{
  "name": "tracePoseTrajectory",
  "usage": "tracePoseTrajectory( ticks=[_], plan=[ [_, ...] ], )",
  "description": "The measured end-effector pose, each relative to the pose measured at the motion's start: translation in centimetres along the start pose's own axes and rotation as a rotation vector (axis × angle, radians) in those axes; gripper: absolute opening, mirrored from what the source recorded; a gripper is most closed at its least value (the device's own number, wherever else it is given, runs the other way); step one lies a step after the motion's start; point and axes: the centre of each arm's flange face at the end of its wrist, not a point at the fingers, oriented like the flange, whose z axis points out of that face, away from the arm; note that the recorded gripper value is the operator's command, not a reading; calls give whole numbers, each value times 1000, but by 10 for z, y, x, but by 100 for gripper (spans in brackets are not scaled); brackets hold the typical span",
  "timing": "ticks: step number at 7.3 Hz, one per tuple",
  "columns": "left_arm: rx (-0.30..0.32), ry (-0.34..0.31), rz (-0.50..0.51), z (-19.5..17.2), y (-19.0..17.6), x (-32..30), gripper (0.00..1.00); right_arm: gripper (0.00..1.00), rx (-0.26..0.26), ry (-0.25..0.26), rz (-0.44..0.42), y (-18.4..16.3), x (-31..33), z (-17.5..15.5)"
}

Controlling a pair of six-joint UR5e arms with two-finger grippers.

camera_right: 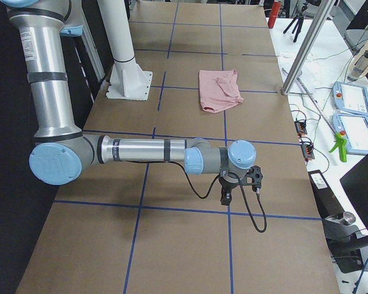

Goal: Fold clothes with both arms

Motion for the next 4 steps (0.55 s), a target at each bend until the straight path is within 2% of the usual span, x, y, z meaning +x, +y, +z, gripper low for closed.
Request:
tracePoseTrajectory(
  ticks=[4],
  plan=[
    [11, 2, 14, -14, 26, 16, 100, 100, 7, -4, -1, 0, -3, -2]
  ],
)
